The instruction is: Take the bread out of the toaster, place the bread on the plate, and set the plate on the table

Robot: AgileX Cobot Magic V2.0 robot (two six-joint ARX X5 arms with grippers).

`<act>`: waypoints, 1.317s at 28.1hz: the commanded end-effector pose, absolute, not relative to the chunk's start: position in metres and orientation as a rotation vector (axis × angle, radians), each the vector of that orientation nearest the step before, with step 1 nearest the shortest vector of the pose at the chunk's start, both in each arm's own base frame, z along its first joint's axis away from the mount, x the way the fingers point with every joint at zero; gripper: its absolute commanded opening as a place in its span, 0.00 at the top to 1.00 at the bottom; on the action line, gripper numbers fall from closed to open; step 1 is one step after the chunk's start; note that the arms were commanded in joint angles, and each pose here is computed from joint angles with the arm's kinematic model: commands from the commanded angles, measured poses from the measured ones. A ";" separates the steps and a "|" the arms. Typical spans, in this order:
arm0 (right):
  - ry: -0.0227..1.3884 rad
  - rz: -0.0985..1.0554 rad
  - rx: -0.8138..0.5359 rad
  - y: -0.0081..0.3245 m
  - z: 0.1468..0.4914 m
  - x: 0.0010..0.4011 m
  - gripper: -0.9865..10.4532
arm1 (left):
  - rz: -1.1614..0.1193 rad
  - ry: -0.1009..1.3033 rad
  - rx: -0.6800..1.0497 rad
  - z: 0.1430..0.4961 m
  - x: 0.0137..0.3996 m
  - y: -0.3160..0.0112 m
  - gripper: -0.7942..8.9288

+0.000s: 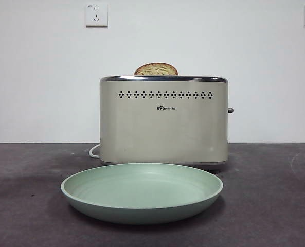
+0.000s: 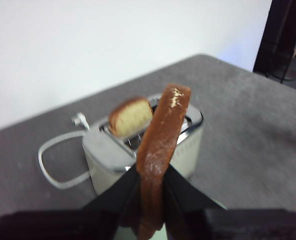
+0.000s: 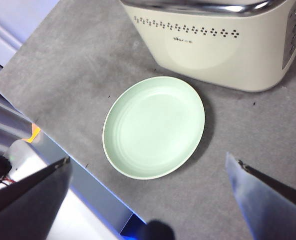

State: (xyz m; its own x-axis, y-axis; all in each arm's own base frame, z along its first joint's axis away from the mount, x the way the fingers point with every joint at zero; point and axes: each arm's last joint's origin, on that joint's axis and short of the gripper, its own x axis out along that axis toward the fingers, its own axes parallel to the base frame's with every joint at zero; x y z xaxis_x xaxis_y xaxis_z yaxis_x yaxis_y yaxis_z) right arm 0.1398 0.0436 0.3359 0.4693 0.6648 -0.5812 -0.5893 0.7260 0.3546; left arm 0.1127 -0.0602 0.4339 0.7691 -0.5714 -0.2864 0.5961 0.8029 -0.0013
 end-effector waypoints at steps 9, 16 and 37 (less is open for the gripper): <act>0.921 0.749 0.166 0.054 0.311 0.184 0.31 | -0.611 0.370 -0.040 0.397 0.061 -0.036 0.93; 1.073 0.787 0.156 0.078 0.275 0.220 0.31 | -0.627 0.461 -0.113 0.352 0.047 -0.030 0.93; 1.310 0.786 0.007 0.157 0.158 0.274 0.82 | -0.653 0.556 -0.126 0.341 0.042 -0.029 0.93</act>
